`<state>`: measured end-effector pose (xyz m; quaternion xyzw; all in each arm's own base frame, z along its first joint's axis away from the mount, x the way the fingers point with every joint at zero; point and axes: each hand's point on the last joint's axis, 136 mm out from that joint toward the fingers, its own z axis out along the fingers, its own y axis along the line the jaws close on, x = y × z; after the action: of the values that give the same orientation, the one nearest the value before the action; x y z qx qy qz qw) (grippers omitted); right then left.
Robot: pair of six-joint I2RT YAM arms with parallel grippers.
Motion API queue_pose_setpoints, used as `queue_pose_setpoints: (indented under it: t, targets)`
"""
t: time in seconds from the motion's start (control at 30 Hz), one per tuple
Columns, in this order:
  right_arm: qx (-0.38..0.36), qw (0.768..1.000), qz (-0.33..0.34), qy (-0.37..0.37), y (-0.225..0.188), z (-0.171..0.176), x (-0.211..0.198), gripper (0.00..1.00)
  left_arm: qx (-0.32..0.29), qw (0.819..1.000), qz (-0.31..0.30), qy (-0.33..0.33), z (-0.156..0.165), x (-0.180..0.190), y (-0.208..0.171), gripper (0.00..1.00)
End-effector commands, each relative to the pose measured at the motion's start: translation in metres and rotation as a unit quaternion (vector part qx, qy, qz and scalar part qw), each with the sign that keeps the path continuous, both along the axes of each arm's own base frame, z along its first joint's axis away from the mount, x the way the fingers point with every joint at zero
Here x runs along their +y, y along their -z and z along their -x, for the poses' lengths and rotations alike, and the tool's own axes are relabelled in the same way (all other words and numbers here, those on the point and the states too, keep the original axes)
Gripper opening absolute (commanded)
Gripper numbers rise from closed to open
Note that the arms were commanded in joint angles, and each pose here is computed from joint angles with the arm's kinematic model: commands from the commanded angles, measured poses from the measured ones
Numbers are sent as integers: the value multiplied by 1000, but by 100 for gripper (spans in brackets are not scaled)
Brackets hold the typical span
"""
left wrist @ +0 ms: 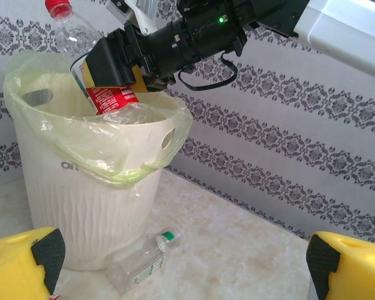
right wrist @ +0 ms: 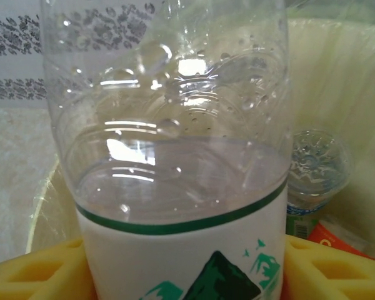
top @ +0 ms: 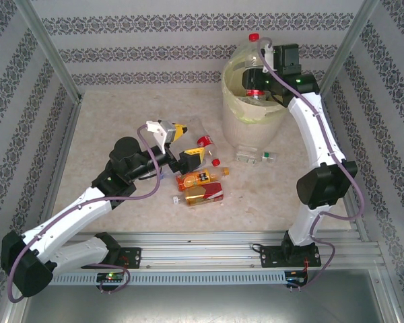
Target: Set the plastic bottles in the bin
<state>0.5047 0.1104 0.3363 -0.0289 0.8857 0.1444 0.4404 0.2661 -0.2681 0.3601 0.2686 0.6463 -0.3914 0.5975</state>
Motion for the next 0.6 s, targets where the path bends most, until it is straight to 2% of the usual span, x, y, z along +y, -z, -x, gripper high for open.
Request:
queue_pose_setpoints:
  t: [0.0,0.23,0.37,0.57]
  targets:
    - [15,1000,-7,-13,9,2,2,71,-12,1000,-11,-12,-4,4,-3,100]
    - [2,1000,-20,-16,-10,7,2,87,-9,1000,-13,-16,-6,4,-1,100]
    - [-12,999,-24,-18,-27,15,1,88,-11,1000,-20,-17,-6,4,0,100]
    - [-40,997,-52,-50,-48,44,11,88,-17,998,-62,-24,-10,5,11,100]
